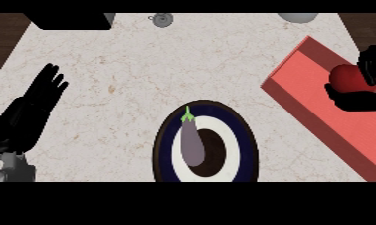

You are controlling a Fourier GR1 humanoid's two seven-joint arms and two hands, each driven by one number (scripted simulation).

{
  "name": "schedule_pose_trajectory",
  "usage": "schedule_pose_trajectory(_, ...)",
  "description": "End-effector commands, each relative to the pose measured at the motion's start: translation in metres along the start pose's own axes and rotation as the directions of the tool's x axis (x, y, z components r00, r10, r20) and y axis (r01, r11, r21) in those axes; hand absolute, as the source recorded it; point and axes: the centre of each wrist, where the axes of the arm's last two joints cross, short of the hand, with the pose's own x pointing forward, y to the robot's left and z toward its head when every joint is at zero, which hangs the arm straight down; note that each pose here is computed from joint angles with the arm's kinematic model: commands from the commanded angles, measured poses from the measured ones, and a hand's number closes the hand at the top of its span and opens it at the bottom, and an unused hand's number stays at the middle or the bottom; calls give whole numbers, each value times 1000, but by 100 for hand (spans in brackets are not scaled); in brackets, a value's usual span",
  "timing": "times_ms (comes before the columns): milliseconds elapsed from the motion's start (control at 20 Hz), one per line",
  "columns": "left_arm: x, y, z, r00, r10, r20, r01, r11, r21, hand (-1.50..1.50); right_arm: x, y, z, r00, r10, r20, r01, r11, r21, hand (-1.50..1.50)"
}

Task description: Pick the tomato from the plate and place it in the cardboard box

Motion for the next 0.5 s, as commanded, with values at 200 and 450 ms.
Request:
schedule_pose_trajectory(200, -1, -7, 8, 1000, 2, 10, -2, 1000, -2, 0, -52, 43, -1, 977, -19, -211, 66, 974, 216, -150)
schedule_pose_trajectory(450, -1, -14, 5, 1000, 10, -1, -10, 1000, 0, 0, -58, 67, 3, 988, -111, -112, 135, 960, 247, -150)
